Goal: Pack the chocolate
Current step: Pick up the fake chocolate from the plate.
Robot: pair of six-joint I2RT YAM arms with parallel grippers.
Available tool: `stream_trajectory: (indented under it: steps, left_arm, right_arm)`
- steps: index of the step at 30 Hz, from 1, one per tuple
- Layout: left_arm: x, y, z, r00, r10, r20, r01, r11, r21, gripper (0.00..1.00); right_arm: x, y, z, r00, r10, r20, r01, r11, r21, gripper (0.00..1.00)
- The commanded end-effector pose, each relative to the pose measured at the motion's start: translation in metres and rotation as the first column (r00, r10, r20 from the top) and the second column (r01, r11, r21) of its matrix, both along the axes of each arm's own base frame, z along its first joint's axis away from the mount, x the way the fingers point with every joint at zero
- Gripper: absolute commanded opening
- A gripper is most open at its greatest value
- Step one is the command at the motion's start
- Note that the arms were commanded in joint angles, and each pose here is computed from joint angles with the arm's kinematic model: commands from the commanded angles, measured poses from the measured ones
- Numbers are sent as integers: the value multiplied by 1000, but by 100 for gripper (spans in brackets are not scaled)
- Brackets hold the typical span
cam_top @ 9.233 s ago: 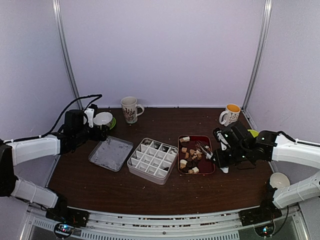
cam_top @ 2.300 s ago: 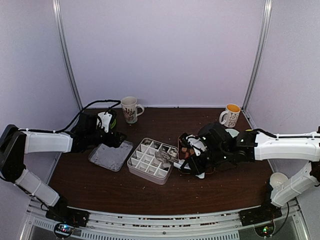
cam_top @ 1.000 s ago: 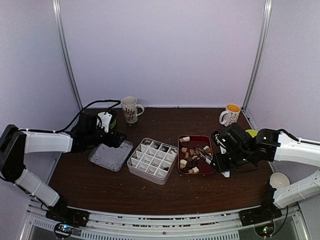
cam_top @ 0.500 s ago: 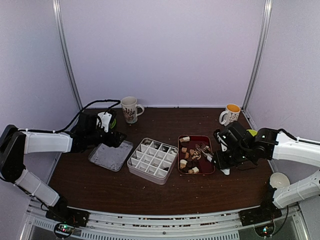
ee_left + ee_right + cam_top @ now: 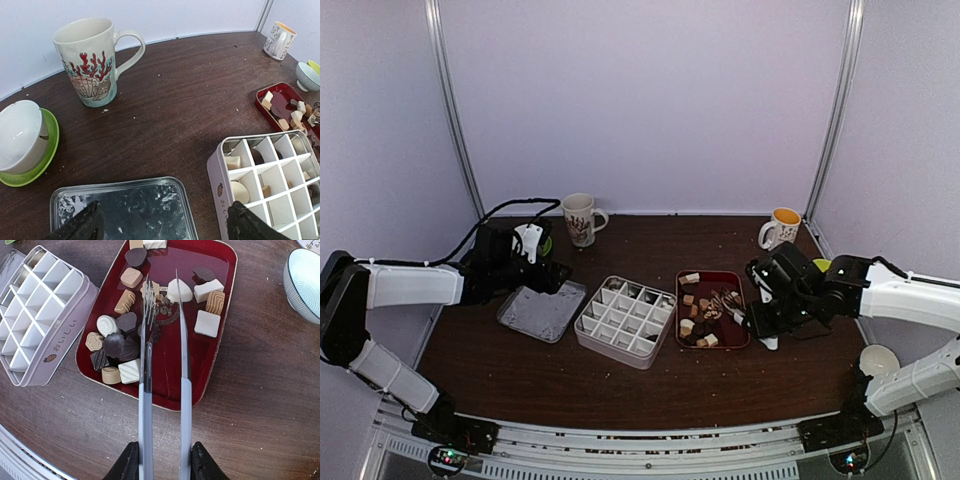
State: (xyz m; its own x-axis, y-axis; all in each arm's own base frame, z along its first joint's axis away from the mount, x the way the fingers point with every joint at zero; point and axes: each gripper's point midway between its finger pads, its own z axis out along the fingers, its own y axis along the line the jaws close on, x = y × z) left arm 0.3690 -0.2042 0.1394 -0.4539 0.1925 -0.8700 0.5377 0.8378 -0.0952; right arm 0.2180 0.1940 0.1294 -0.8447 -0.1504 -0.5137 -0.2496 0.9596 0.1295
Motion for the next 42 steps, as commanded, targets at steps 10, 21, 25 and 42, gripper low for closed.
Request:
stream_trajectory:
  steps: [10,21,25,42]
  left_arm:
    - [4,-2,19,999,-4,52,4,1000,-8,88]
    - [4,-3,19,999,-6,52,7,1000,-9,88]
    - [4,-3,20,999,-6,53,7,1000,-9,88]
    - [4,-4,19,999,-9,50,9,1000,-9,88]
  right_arm:
    - [9,-13,2,998,-55,-17,53,996,-65,34]
    - [3,-31,-3,994,-108,-27,105,992,-76,37]
    - [2,-35,-8,992,-118,-42,114,989,-91,37]
    - [-1,-19,-22,990,-93,-105,91,996,-25,37]
